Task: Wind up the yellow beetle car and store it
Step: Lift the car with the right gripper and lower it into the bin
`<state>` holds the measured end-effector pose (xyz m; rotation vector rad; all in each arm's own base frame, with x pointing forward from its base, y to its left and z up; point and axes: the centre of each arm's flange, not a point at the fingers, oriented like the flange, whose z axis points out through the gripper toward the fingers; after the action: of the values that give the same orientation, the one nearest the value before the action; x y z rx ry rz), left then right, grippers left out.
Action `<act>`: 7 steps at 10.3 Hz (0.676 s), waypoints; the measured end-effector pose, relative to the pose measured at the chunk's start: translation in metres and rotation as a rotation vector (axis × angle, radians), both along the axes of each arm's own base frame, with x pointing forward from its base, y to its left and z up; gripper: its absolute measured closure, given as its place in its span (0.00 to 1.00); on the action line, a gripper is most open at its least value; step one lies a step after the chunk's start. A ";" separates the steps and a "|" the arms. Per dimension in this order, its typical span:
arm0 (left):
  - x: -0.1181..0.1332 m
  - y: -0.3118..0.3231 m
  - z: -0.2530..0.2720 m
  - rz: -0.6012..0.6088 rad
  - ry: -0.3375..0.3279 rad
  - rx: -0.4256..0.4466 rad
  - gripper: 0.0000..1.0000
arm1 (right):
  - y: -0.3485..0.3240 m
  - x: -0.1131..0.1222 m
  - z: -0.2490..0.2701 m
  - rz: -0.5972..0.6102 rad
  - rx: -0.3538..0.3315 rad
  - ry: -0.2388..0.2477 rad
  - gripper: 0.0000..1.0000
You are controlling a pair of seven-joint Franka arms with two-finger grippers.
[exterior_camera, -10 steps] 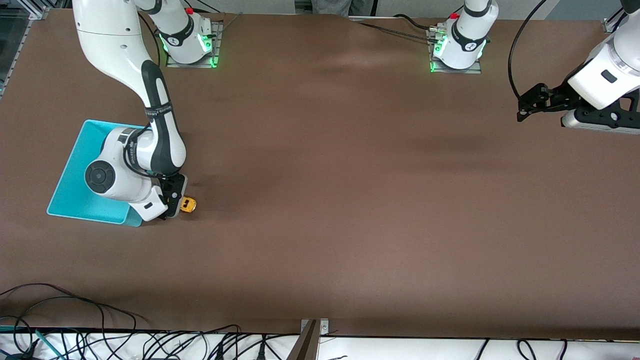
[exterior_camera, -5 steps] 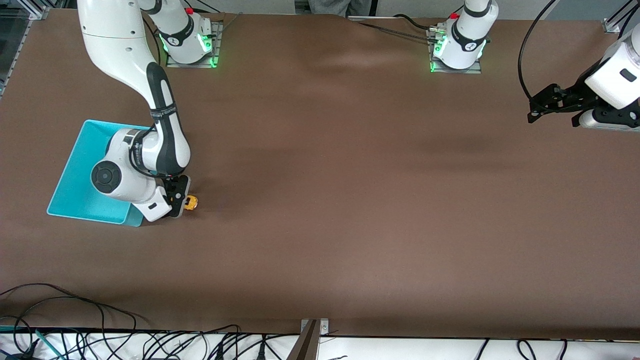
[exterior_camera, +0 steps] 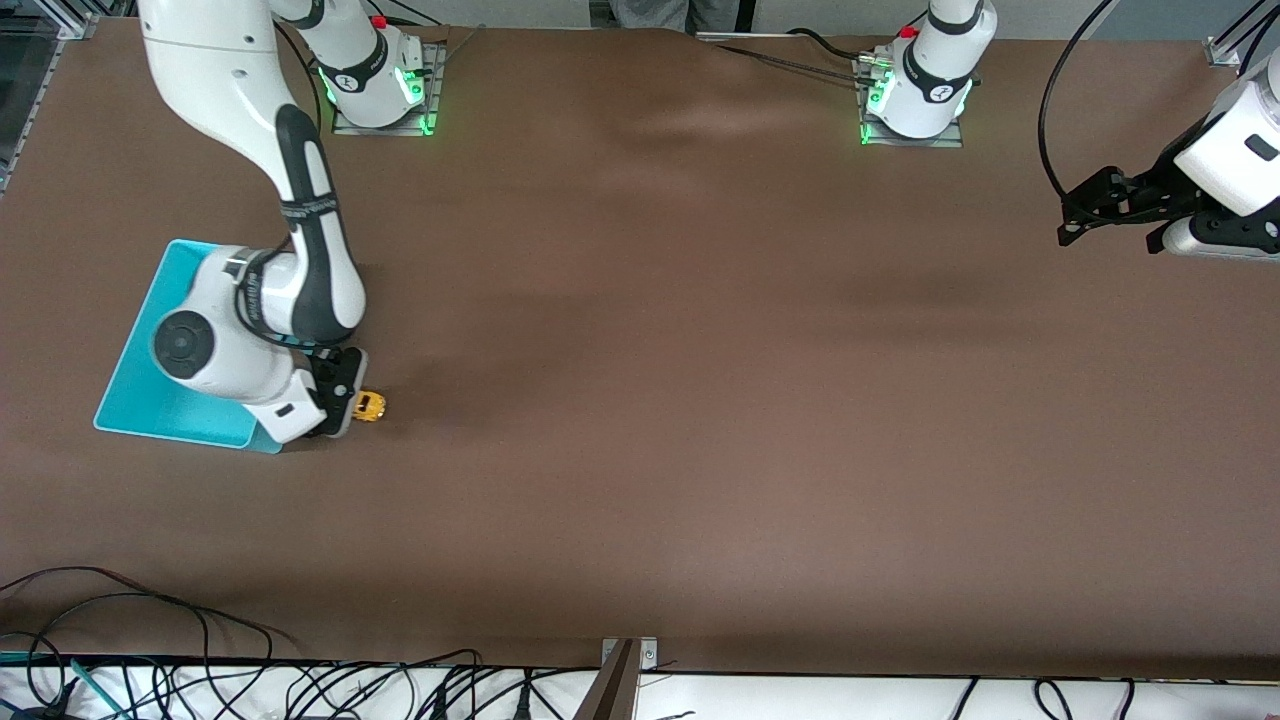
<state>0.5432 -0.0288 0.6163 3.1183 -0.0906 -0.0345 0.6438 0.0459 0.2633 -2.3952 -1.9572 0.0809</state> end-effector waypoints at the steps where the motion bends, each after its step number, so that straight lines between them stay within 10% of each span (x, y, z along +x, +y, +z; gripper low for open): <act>1: 0.000 0.002 0.000 0.003 0.000 0.000 0.00 | -0.011 0.002 0.024 -0.007 -0.002 0.004 0.56; 7: 0.000 0.005 0.001 0.010 -0.002 0.000 0.00 | -0.107 -0.014 0.106 -0.124 -0.098 0.026 0.56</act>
<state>0.5435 -0.0236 0.6172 3.1186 -0.0758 -0.0313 0.6294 -0.0616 0.3694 -2.5562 -1.8297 0.2062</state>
